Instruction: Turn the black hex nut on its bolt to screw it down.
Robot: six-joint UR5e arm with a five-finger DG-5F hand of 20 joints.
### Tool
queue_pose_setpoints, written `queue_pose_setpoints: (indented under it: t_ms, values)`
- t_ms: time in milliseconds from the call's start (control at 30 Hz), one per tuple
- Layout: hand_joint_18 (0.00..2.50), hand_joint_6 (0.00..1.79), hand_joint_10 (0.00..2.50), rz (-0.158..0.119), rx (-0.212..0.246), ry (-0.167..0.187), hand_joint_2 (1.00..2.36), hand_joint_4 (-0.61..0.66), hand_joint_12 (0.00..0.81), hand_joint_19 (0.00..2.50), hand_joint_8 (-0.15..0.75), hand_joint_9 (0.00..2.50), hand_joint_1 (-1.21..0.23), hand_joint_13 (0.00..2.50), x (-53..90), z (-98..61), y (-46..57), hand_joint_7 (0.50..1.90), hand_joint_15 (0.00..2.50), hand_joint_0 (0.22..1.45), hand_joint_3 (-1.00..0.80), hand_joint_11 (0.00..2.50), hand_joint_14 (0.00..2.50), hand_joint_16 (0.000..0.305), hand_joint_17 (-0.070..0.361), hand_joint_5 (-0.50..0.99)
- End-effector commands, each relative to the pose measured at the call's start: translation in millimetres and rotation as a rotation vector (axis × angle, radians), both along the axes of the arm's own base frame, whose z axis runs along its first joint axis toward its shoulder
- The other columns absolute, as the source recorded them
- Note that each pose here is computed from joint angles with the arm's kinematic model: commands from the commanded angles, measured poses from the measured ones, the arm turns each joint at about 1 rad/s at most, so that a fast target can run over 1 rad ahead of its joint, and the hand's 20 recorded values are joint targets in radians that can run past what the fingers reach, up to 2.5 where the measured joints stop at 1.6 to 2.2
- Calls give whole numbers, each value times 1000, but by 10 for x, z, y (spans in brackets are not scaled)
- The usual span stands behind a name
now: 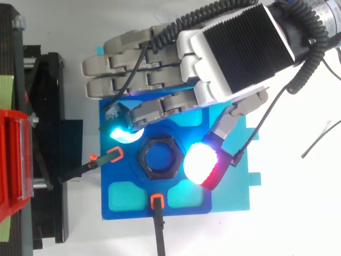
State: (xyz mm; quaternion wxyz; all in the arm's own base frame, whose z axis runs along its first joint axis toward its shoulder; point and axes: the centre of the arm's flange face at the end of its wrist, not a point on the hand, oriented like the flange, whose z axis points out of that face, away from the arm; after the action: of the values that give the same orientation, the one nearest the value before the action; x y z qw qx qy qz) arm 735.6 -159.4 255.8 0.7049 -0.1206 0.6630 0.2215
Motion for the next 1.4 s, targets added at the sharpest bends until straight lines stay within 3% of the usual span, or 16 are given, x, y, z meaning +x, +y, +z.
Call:
queue_pose_setpoints:
  t_ms: [0,167,300,367,500,733,1000,1233,1300,1367]
  values:
    - [1,501,0,10,1,-23,1000,320,397,332,300,81,-227,154,18,26,2,829,0,461,-500,24,1,65,145,-179]
    - [23,502,0,5,16,0,1000,322,395,335,303,107,-225,167,53,11,158,832,1,461,-500,39,0,65,146,-177]
    - [35,501,0,-10,21,7,1000,359,395,339,309,127,-221,174,93,6,286,902,9,462,-500,44,0,64,144,-154]
    - [49,501,0,-4,23,19,1000,379,399,350,315,139,-215,176,96,-4,352,955,2,465,-500,62,0,65,147,-138]
    - [46,507,1,6,31,31,1000,384,381,353,303,155,-209,175,100,-12,421,1034,3,471,-500,61,1,61,137,-117]
    - [65,565,2,8,42,30,1000,385,378,362,307,176,-207,180,127,-5,513,962,13,473,-500,82,2,60,135,-112]
    - [93,597,1,11,40,29,1000,389,378,378,313,201,-210,194,130,-5,536,908,22,475,-500,92,0,60,135,-111]
    - [117,599,3,8,41,34,1000,389,377,383,316,210,-211,198,118,-10,493,906,19,477,-500,93,0,59,134,-110]
    - [148,577,1,5,42,36,1000,379,379,364,319,234,-228,220,111,-17,470,970,4,478,-500,71,0,60,134,-102]
    - [120,606,1,5,41,31,1000,387,377,380,315,214,-212,200,115,-7,460,897,23,478,-500,95,0,59,133,-109]
